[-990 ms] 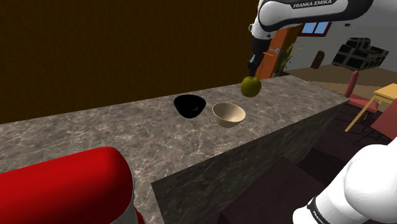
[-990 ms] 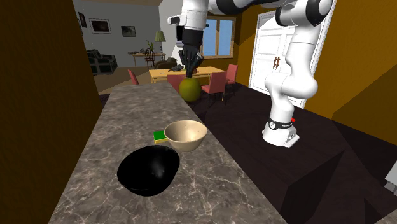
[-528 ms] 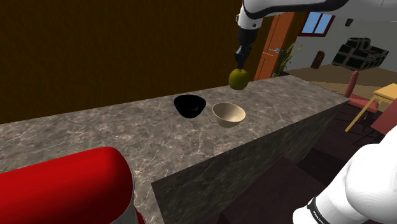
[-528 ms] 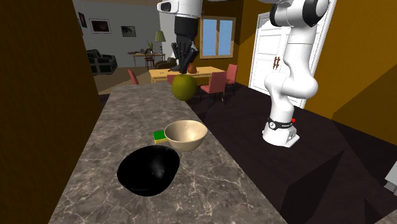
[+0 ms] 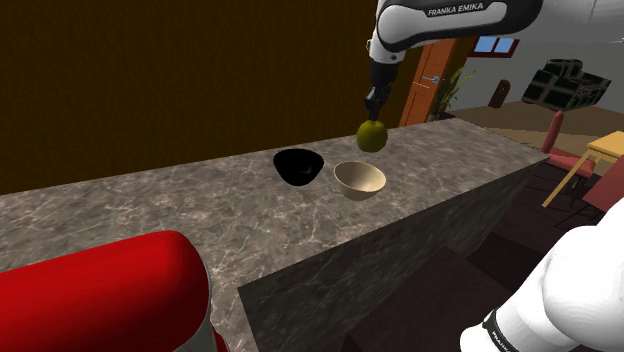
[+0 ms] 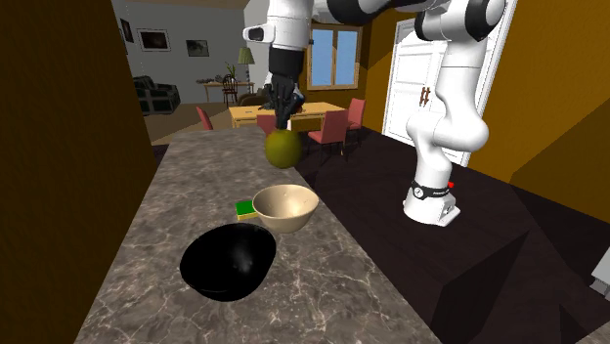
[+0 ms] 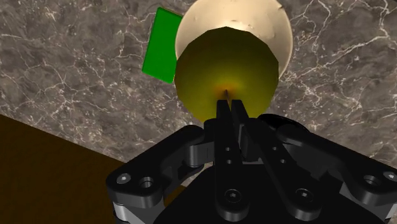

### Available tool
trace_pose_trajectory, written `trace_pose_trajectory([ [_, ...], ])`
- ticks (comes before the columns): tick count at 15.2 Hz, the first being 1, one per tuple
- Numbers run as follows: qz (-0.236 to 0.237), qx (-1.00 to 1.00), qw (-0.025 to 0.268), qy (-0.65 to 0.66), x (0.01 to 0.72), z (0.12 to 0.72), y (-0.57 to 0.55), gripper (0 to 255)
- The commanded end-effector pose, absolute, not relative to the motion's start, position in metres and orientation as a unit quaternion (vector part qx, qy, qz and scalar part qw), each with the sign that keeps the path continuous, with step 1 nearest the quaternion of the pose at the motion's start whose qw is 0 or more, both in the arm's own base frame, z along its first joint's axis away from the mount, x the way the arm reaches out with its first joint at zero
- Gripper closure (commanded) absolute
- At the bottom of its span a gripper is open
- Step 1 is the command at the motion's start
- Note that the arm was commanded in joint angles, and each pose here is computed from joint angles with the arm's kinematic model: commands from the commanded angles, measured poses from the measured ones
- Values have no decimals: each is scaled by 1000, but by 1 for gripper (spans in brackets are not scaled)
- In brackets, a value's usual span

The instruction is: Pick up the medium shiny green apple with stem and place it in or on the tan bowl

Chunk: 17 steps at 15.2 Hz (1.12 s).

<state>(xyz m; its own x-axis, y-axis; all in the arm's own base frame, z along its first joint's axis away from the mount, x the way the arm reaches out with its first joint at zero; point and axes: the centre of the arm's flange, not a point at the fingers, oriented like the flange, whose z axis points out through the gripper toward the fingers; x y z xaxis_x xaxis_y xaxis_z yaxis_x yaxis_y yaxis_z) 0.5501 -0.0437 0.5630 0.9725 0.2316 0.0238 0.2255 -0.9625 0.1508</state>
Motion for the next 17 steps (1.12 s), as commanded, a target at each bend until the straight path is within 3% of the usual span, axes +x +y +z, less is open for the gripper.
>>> trace_pose_trajectory([
  [1, 21, 990, 74, 115, 550, 552, -44, 255],
  [17, 21, 990, 74, 115, 550, 467, -44, 255],
])
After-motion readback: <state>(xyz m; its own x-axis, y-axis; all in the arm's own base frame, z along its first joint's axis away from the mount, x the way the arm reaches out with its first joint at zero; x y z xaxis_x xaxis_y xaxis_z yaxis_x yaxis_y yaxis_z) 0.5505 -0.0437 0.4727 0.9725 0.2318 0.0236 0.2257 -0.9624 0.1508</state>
